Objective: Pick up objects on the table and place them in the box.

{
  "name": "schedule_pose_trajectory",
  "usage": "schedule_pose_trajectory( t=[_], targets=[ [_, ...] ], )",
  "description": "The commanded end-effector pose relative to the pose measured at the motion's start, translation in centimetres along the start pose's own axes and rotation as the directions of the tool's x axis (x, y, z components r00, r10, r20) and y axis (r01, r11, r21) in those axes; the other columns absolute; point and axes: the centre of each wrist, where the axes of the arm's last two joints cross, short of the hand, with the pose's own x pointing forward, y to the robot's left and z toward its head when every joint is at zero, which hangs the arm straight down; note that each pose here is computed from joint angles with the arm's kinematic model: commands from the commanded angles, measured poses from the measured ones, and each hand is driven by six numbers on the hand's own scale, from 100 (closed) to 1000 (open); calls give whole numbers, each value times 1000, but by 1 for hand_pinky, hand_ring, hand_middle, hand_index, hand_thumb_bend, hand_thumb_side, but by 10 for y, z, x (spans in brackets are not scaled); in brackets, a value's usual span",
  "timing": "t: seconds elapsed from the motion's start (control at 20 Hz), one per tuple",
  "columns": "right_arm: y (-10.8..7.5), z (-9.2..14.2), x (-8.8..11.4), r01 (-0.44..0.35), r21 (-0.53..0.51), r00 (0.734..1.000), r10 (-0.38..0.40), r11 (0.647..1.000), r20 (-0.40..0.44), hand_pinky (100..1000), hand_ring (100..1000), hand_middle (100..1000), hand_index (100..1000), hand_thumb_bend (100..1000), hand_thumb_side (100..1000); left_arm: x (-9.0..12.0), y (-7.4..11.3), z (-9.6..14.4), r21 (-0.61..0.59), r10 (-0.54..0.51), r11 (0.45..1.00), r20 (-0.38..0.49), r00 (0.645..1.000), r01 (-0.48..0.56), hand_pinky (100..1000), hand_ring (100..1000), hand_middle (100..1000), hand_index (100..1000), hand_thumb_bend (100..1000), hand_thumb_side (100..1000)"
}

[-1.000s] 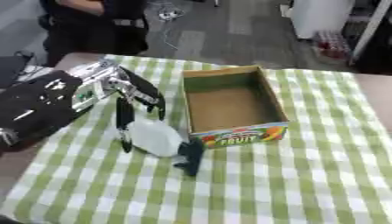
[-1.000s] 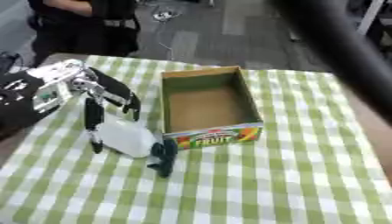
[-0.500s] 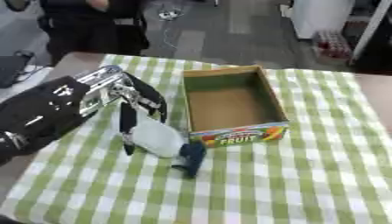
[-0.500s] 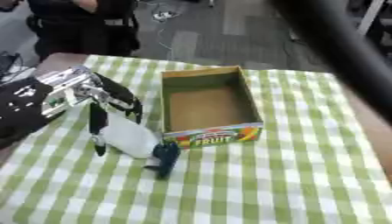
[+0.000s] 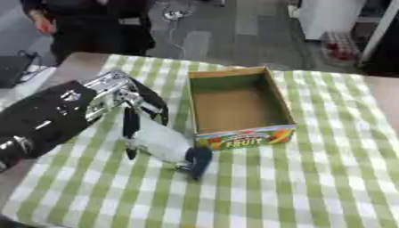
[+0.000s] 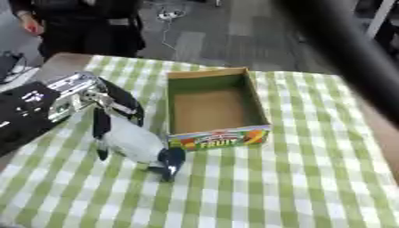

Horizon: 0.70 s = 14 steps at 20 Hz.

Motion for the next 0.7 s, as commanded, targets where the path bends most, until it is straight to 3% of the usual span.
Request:
schedule_pose_trajectory(
  t=[0.05, 0.4, 0.7],
  targets=[
    [0, -10, 3, -5, 31, 1000, 4, 1000, 24, 395, 562, 603, 738, 550, 905, -1, 10, 11, -117, -141, 982, 77, 987, 150, 742, 755, 824, 861, 966, 464],
    [0, -9, 3, -6, 30, 1000, 5, 1000, 26, 394, 562, 602, 738, 550, 905, 16, 10, 6, -38, -148, 988, 59, 987, 150, 717, 721, 796, 845, 922, 501],
    [0, -10, 2, -6, 29, 1000, 5, 1000, 28, 394, 561, 602, 737, 550, 905, 27, 4, -2, 64, -159, 986, 49, 986, 156, 672, 684, 772, 834, 924, 482]
  ],
)
